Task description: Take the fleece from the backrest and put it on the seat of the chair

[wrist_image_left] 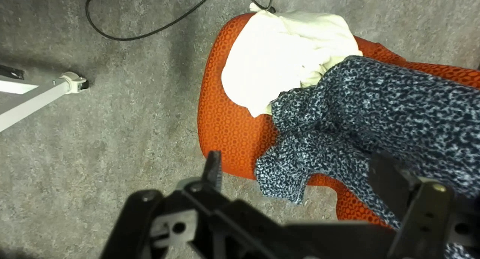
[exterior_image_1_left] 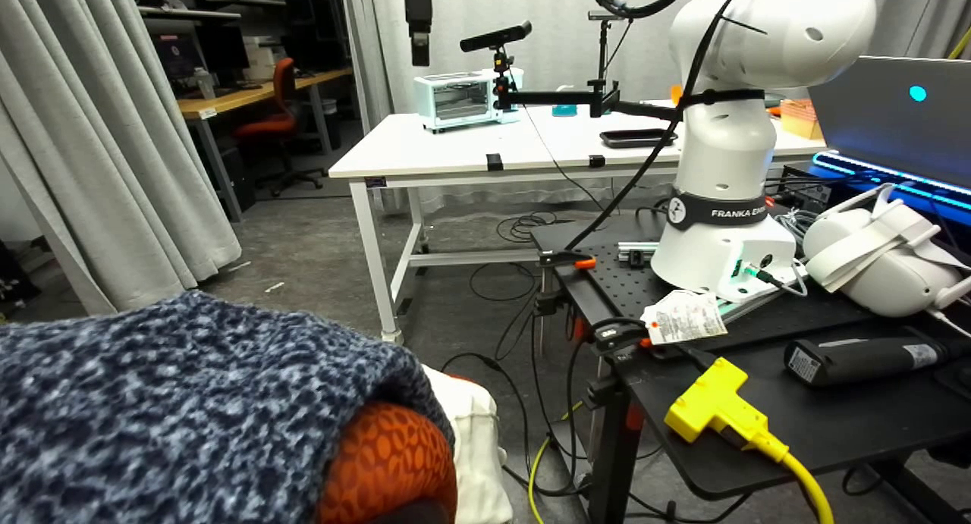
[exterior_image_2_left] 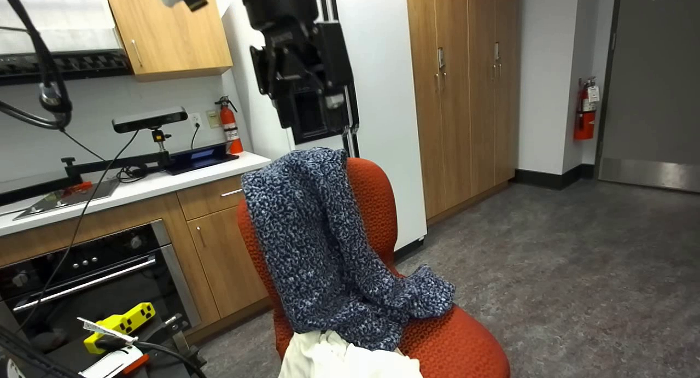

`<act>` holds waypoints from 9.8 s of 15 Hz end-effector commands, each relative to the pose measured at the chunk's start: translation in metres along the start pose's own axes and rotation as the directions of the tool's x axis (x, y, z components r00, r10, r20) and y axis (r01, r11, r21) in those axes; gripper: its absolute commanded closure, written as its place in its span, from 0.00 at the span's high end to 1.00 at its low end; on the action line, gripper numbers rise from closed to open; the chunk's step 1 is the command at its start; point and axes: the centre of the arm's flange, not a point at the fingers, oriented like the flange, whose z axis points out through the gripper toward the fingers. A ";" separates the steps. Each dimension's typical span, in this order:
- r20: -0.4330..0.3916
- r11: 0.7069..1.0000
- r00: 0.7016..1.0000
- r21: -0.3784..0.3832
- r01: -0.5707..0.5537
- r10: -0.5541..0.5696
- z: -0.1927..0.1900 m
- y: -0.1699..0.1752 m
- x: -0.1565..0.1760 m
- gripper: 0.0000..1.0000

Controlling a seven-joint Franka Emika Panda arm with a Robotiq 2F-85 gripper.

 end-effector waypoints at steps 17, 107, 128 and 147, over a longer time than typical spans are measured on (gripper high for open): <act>-0.017 0.944 0.977 0.254 0.209 -0.212 0.137 -0.163 0.161 1.00; -0.331 0.906 0.895 0.394 -0.157 0.298 0.062 -0.173 -0.005 0.00; -0.228 0.914 0.968 0.405 0.001 0.100 0.093 -0.101 0.176 0.65; -0.266 0.935 0.918 0.119 0.335 -0.296 0.146 -0.221 0.077 1.00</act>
